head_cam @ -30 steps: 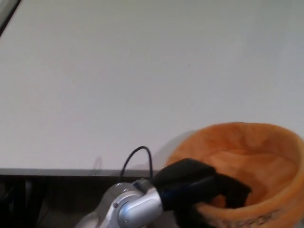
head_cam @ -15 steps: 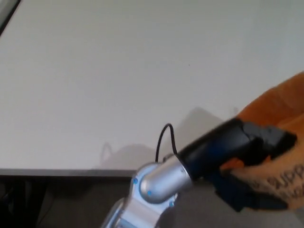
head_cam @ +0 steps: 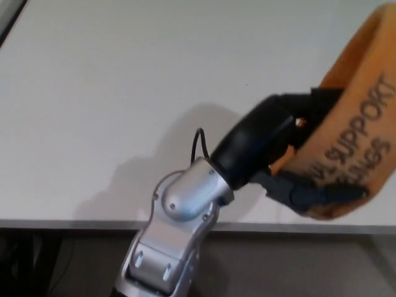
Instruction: A soft plate is kept in the center of the table close to the robot and the robot uses its left hand to pick up the plate, turns it upside down and places it back on the table
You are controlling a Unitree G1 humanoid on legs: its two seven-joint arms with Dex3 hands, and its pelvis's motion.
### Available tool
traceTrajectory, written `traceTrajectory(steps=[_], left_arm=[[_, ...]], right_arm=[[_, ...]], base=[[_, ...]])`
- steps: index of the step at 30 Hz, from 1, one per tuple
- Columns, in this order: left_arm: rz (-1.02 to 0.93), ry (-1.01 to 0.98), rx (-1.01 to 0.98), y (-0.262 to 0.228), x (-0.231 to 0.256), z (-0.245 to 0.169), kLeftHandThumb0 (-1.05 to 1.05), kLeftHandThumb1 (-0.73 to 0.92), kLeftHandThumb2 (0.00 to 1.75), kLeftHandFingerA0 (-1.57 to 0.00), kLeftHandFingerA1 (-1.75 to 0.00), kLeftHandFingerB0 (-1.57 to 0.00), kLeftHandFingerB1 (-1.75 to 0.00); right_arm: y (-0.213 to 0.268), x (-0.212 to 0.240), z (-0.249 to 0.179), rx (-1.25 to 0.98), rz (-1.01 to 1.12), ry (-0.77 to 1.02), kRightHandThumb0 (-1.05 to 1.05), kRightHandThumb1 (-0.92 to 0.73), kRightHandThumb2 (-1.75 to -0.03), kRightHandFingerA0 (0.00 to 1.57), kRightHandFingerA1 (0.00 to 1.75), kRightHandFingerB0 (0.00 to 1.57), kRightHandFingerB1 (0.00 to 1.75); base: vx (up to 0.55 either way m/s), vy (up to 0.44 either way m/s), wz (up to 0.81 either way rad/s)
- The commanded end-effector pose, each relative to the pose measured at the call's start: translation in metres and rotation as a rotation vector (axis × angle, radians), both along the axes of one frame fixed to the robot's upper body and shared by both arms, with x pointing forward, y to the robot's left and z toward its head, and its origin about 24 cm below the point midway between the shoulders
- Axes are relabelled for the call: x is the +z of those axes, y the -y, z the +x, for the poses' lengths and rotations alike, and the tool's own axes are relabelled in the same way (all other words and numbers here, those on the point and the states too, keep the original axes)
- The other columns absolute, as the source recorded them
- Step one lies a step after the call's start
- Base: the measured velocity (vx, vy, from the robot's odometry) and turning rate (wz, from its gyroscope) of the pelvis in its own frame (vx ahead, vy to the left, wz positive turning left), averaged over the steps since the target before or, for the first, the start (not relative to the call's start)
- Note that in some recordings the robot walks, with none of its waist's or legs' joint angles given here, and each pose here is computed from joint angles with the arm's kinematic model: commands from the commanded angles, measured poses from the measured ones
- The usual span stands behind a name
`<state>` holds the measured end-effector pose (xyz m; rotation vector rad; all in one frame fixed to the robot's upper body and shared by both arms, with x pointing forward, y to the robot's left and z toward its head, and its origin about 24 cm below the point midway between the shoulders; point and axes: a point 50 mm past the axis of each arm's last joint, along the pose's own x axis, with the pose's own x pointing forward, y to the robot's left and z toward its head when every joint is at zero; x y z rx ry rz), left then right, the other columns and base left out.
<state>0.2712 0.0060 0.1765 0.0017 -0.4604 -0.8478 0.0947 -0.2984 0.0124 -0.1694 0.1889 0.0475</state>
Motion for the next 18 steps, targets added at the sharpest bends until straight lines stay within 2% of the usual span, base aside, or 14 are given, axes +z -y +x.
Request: traceTrajectory(steps=[1,4,5,6,9,10,13,14,18], left_arm=[[-1.460,-0.614,-0.054,-0.062,0.019,0.037,-0.24,0.54,0.72,-0.92,-1.75,-0.62,-1.75],[-1.511,-0.638,0.005,-0.070,0.008,0.039,-0.29,0.56,0.74,-0.92,-1.75,-0.68,-1.75],[-1.550,-0.663,0.065,-0.075,0.000,0.039,-0.29,0.58,0.71,-0.94,-1.75,-0.68,-1.75],[-1.584,-0.680,0.107,-0.079,-0.006,0.040,-0.25,0.53,0.73,-0.95,-1.75,-0.63,-1.75],[-1.646,-0.709,0.216,-0.088,-0.021,0.041,-0.25,0.54,0.72,-0.94,-1.75,-0.66,-1.75],[-1.676,-0.725,0.245,-0.090,-0.026,0.041,-0.27,0.55,0.70,-0.97,-1.75,-0.60,-1.75],[-1.721,-0.758,0.289,-0.095,-0.036,0.041,-0.28,0.55,0.73,-0.98,-1.75,-0.60,-1.75],[-1.752,-0.790,0.322,-0.097,-0.042,0.041,-0.25,0.54,0.69,-0.99,-1.75,-0.58,-1.75],[-1.841,-0.930,0.466,-0.098,-0.075,0.036,-0.29,0.61,0.69,-0.98,-1.75,-0.67,-1.75]], right_arm=[[0.009,-0.004,-0.007,0.026,-0.028,-0.077,-0.72,-0.72,-1.00,0.38,0.51,0.16,0.43],[0.010,-0.006,-0.008,0.025,-0.032,-0.078,-0.72,-0.71,-1.00,0.40,0.51,0.16,0.43],[0.011,-0.007,-0.008,0.031,-0.037,-0.076,-0.69,-0.86,-0.67,0.49,0.36,0.21,0.28],[0.012,-0.008,-0.008,0.033,-0.038,-0.075,-0.70,-0.85,-0.66,0.49,0.35,0.22,0.28],[0.011,-0.008,-0.008,0.029,-0.036,-0.074,-0.68,-0.86,-0.66,0.49,0.36,0.22,0.28],[0.011,-0.007,-0.008,0.029,-0.037,-0.076,-0.68,-0.86,-0.67,0.48,0.36,0.21,0.28],[0.010,-0.006,-0.008,0.031,-0.043,-0.076,-0.68,-0.86,-0.67,0.48,0.36,0.21,0.28],[0.009,-0.005,-0.008,0.032,-0.043,-0.076,-0.69,-0.85,-0.67,0.49,0.36,0.21,0.28],[0.010,-0.006,-0.009,0.032,-0.034,-0.084,-0.69,-0.85,-0.66,0.49,0.36,0.21,0.28]], base=[[0.00,0.000,0.00],[0.00,0.000,0.00],[0.00,0.000,0.00],[0.00,0.000,0.00],[0.00,0.000,0.00],[0.00,0.000,0.00],[0.00,0.000,0.00],[0.00,0.000,0.00],[0.00,0.000,0.00]])
